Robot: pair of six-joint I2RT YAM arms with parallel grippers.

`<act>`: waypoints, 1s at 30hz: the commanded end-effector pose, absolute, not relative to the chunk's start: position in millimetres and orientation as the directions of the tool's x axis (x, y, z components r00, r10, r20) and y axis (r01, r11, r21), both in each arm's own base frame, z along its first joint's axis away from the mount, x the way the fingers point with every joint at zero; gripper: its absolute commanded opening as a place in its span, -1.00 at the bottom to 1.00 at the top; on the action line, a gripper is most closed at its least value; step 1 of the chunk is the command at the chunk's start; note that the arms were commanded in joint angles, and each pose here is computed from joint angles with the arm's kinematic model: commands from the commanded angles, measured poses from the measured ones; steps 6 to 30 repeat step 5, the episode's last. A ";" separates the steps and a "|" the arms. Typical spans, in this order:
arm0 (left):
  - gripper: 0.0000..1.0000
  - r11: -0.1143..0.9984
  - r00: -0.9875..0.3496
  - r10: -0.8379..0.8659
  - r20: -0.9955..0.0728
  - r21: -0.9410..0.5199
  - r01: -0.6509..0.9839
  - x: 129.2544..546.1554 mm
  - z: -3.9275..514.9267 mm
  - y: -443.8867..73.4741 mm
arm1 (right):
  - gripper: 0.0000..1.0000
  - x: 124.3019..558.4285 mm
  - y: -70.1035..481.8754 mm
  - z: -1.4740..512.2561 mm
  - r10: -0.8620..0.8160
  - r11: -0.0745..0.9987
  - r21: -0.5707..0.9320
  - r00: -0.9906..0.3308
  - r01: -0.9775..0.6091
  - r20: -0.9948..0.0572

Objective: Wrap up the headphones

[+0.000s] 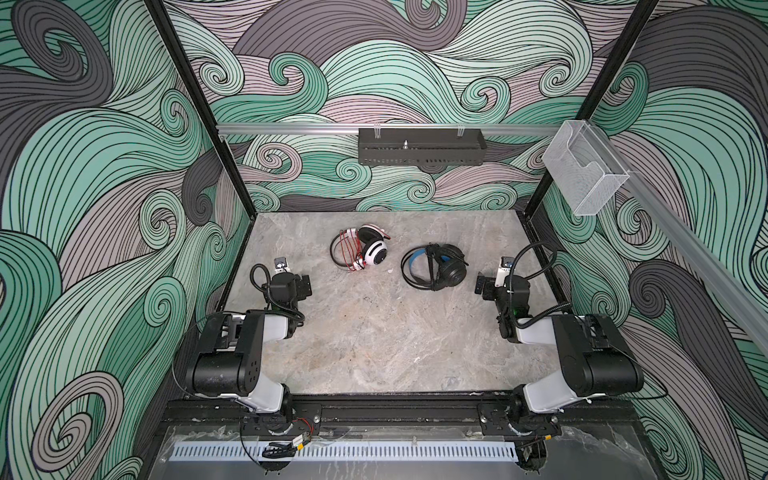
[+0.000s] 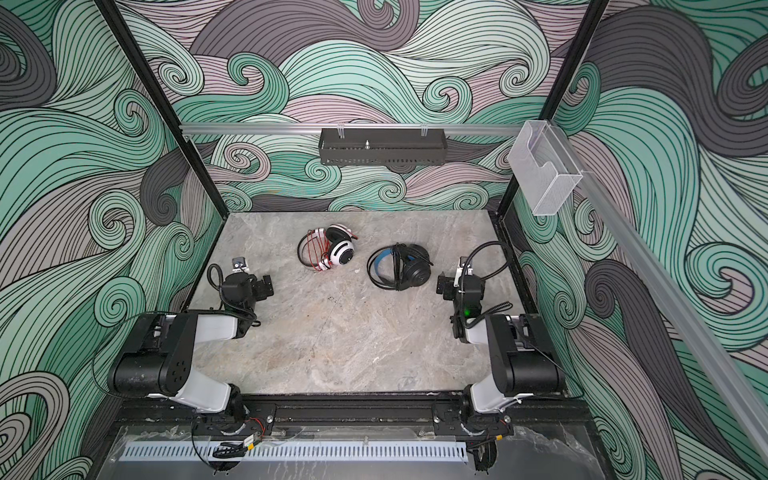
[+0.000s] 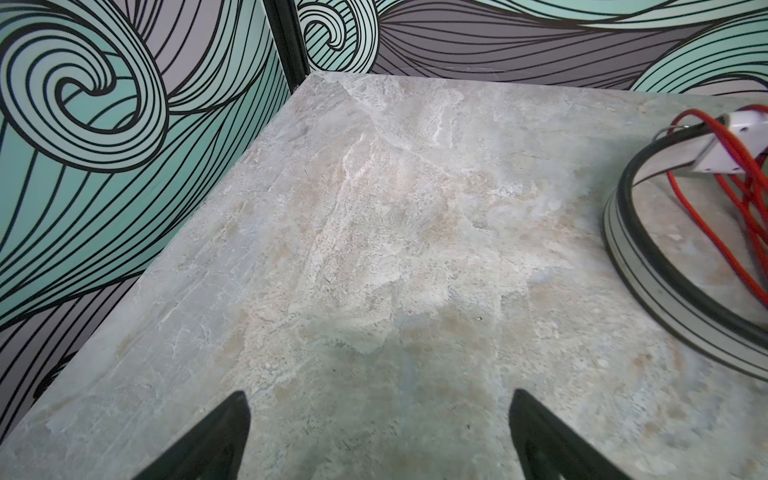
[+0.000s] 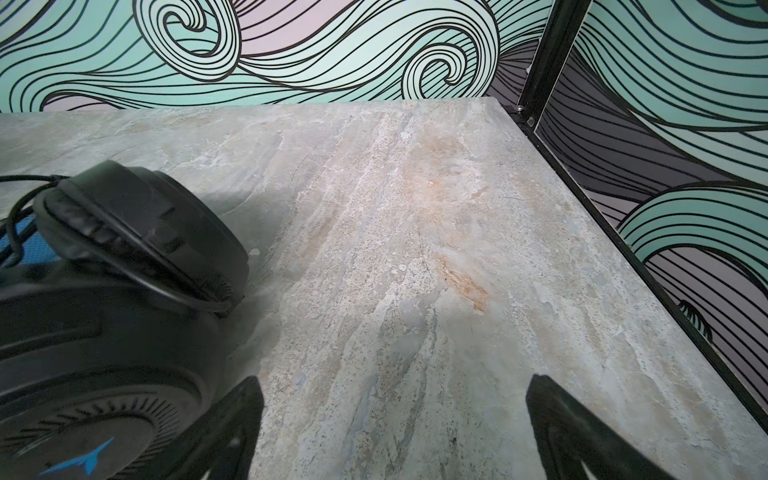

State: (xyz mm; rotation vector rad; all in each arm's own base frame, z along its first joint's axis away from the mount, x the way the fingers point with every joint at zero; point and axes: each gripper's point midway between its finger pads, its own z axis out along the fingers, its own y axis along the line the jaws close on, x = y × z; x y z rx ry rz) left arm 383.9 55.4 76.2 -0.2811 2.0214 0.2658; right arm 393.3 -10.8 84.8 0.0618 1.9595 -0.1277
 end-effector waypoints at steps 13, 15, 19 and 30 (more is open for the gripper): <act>0.97 0.942 -0.412 -0.097 -0.906 0.050 -0.331 389.8 86.3 58.5 | 0.98 395.8 -9.4 92.4 -0.026 0.993 -0.066 -0.357 0.101 -0.934; 0.97 0.942 -0.412 -0.097 -0.906 0.050 -0.331 389.8 86.3 58.5 | 0.98 395.8 -9.4 92.4 -0.026 0.993 -0.066 -0.357 0.101 -0.934; 0.97 0.942 -0.412 -0.097 -0.906 0.050 -0.331 389.8 86.3 58.5 | 0.98 395.8 -9.4 92.4 -0.026 0.993 -0.066 -0.357 0.101 -0.934; 0.97 0.942 -0.412 -0.097 -0.906 0.050 -0.331 389.8 86.3 58.5 | 0.98 395.8 -9.4 92.4 -0.026 0.993 -0.066 -0.357 0.101 -0.934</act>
